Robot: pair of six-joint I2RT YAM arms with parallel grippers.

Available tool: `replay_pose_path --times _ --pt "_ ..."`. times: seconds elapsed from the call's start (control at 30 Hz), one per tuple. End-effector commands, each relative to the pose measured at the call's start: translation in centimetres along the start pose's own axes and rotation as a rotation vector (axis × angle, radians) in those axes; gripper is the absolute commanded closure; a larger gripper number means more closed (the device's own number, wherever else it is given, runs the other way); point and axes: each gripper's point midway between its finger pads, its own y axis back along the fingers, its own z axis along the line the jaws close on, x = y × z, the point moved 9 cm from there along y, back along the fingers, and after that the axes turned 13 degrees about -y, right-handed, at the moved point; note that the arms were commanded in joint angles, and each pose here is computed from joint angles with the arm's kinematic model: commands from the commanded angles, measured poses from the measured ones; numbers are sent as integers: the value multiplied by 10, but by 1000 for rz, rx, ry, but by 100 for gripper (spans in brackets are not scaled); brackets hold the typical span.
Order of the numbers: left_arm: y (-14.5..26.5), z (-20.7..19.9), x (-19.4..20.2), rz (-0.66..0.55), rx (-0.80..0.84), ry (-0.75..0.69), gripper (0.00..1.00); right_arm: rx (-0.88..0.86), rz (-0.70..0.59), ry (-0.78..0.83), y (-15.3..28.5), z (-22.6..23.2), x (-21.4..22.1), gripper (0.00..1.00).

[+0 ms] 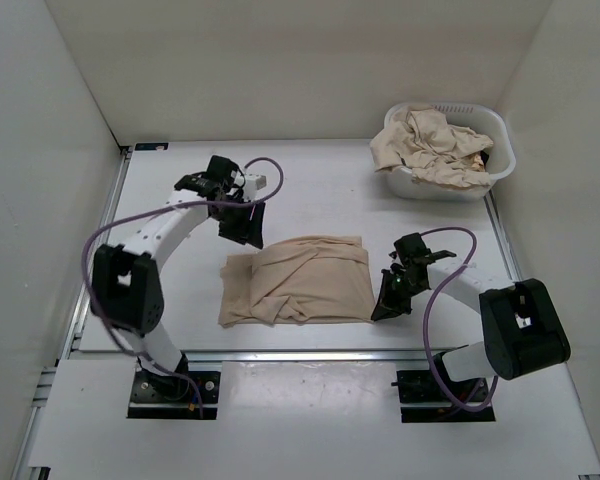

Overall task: Fold and stack the trousers
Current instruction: Fold the trousers

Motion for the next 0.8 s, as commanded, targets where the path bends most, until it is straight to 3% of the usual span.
replay_pose_path --times 0.0,0.2,0.33,0.37,0.47,0.5,0.77 --pt "-35 15 6 93 76 68 34 34 20 12 0 -4 1 92" --pt "-53 16 11 135 143 96 23 33 19 13 2 -4 2 88" --pt "-69 10 19 193 164 93 23 30 16 -7 -2 -6 3 86" --pt "-77 13 21 206 167 98 27 37 23 -11 -3 -7 3 86" --pt "-79 21 7 172 150 92 74 45 16 -11 -5 -8 1 98" --pt "-77 22 2 160 133 84 86 45 16 -11 -5 -8 1 100" --pt "-53 59 -32 58 -56 80 86 65 3 -3 1 -23 18 100"
